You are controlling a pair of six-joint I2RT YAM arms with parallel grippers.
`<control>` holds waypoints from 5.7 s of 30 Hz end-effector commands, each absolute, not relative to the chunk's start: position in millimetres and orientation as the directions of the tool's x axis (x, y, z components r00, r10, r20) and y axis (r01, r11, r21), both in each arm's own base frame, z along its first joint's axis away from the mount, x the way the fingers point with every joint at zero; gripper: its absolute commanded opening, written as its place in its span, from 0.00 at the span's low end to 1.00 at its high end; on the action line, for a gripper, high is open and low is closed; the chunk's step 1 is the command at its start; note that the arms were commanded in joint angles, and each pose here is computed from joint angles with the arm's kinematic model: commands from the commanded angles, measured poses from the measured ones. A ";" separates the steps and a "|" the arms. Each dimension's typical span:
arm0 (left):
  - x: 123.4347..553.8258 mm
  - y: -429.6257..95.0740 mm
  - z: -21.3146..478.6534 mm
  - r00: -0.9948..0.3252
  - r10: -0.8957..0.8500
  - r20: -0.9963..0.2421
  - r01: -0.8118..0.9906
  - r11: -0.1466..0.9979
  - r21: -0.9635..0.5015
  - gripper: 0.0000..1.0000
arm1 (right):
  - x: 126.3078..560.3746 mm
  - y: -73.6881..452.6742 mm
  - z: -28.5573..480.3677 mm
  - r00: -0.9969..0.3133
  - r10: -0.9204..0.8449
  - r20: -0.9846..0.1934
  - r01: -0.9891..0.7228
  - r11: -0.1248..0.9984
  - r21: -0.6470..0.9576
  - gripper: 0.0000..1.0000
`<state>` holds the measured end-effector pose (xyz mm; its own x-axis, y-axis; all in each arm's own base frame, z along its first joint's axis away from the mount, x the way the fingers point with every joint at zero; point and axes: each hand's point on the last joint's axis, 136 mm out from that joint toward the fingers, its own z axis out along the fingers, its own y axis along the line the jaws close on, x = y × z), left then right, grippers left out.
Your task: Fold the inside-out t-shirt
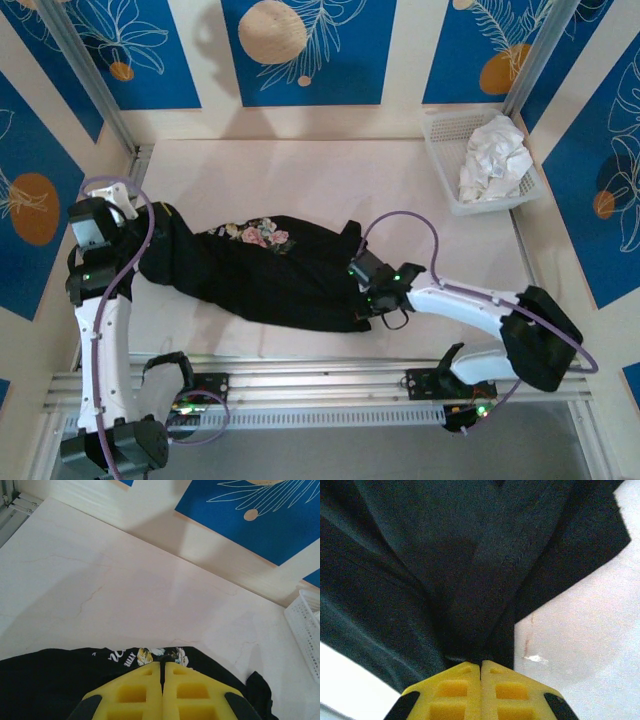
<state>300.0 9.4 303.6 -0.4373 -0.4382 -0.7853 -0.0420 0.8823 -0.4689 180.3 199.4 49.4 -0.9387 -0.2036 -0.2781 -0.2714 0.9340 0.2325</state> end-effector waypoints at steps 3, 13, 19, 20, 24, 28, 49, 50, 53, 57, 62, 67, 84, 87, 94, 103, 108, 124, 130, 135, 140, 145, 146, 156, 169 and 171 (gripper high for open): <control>303.3 5.4 325.7 -0.395 -0.446 -0.803 0.001 0.874 -0.486 0.00 | 191.9 226.2 112.7 -0.910 -0.097 -0.403 -0.335 0.744 0.578 0.00; 314.6 7.9 400.5 -0.252 -0.503 -0.827 0.060 0.845 -0.532 0.00 | 240.6 158.2 306.9 -0.692 0.250 -0.677 -0.522 0.475 0.709 0.00; 318.0 14.2 484.0 -0.110 -0.511 -0.852 0.114 0.845 -0.522 0.00 | 260.0 98.7 392.5 -0.513 0.395 -0.762 -0.548 0.533 0.645 0.00; 317.7 15.3 499.4 -0.086 -0.512 -0.855 0.124 0.846 -0.519 0.00 | 263.1 92.5 402.6 -0.495 0.411 -0.766 -0.544 0.541 0.641 0.00; 314.9 16.5 550.4 -0.004 -0.520 -0.854 0.166 0.842 -0.513 0.00 | 275.5 72.8 431.5 -0.411 0.474 -0.779 -0.519 0.580 0.627 0.00; 313.6 16.8 580.6 0.036 -0.514 -0.857 0.189 0.846 -0.499 0.00 | 286.2 55.0 451.0 -0.348 0.510 -0.787 -0.473 0.629 0.617 0.00; 294.8 47.4 499.6 -0.047 -0.431 -0.901 -0.035 0.902 -0.430 0.00 | 257.8 126.4 343.8 -0.651 0.391 -0.651 -0.364 0.593 0.719 0.00; 293.4 49.8 476.4 -0.079 -0.431 -0.899 -0.067 0.902 -0.427 0.00 | 248.2 138.8 319.5 -0.705 0.370 -0.606 -0.339 0.574 0.745 0.00; 289.8 54.2 415.3 -0.177 -0.437 -0.882 -0.139 0.898 -0.417 0.00 | 213.7 163.7 238.9 -0.847 0.290 -0.445 -0.213 0.582 0.785 0.00; 284.9 55.5 354.2 -0.270 -0.450 -0.851 -0.196 0.891 -0.409 0.00 | 161.9 175.7 144.4 -0.953 0.225 -0.203 -0.018 0.625 0.780 0.00; 284.7 54.9 307.3 -0.354 -0.458 -0.815 -0.224 0.888 -0.402 0.00 | 129.1 172.4 74.6 -0.972 0.233 -0.037 0.143 0.707 0.692 0.00; 284.7 52.2 283.5 -0.382 -0.465 -0.799 -0.223 0.885 -0.408 0.00 | 118.4 166.3 42.3 -0.976 0.219 0.007 0.181 0.788 0.588 0.00; 302.6 39.2 261.3 -0.446 -0.468 -0.763 -0.166 0.881 -0.443 0.00 | 152.3 161.1 64.5 -0.984 0.136 -0.112 0.055 0.841 0.538 0.44; 305.1 37.2 257.8 -0.458 -0.466 -0.757 -0.159 0.881 -0.446 0.00 | 158.6 166.3 65.9 -0.986 0.109 -0.123 0.025 0.841 0.541 0.44; 306.4 35.0 255.4 -0.462 -0.465 -0.756 -0.148 0.880 -0.451 0.00 | 167.4 176.1 64.8 -0.986 0.036 -0.164 -0.055 0.855 0.516 0.42; 307.2 32.9 253.1 -0.466 -0.462 -0.755 -0.137 0.880 -0.455 0.00 | 182.5 191.7 45.1 -0.987 -0.011 -0.159 -0.091 0.859 0.504 0.31; 307.6 31.9 255.6 -0.463 -0.463 -0.756 -0.131 0.879 -0.458 0.00 | 193.6 188.3 67.7 -0.972 -0.043 -0.229 -0.151 0.864 0.481 0.00; 311.6 29.2 255.0 -0.462 -0.477 -0.748 -0.115 0.868 -0.483 0.00 | 204.8 173.5 113.0 -0.963 0.121 -0.239 -0.094 0.682 0.725 0.00; 312.3 28.2 254.9 -0.462 -0.476 -0.748 -0.109 0.868 -0.485 0.00 | 224.0 180.4 92.9 -0.975 0.112 -0.193 -0.064 0.690 0.721 0.04; 311.9 27.6 254.6 -0.464 -0.476 -0.747 -0.106 0.867 -0.486 0.00 | 228.7 173.6 78.5 -0.979 0.105 -0.173 -0.039 0.741 0.670 0.13; 311.9 26.5 254.2 -0.464 -0.476 -0.747 -0.101 0.866 -0.490 0.00 | 213.5 158.3 65.5 -0.981 0.104 -0.165 -0.013 0.810 0.586 0.26; 313.3 25.0 254.4 -0.467 -0.478 -0.744 -0.092 0.863 -0.497 0.00 | 202.8 147.1 55.0 -0.980 0.122 -0.155 0.031 0.870 0.491 0.36; 313.2 24.9 254.7 -0.466 -0.478 -0.744 -0.092 0.863 -0.497 0.00 | 200.7 147.5 53.2 -0.982 0.115 -0.152 0.028 0.876 0.481 0.38; 312.2 24.0 254.0 -0.466 -0.480 -0.744 -0.089 0.862 -0.500 0.00 | 189.8 151.2 38.1 -0.987 0.069 -0.142 0.004 0.909 0.416 0.44; 311.7 24.0 253.3 -0.467 -0.479 -0.743 -0.090 0.862 -0.499 0.00 | 190.6 157.9 39.7 -0.987 0.034 -0.155 -0.035 0.905 0.423 0.20; 311.7 23.9 253.2 -0.468 -0.478 -0.743 -0.089 0.862 -0.498 0.00 | 190.9 159.3 41.7 -0.987 0.031 -0.160 -0.042 0.902 0.429 0.15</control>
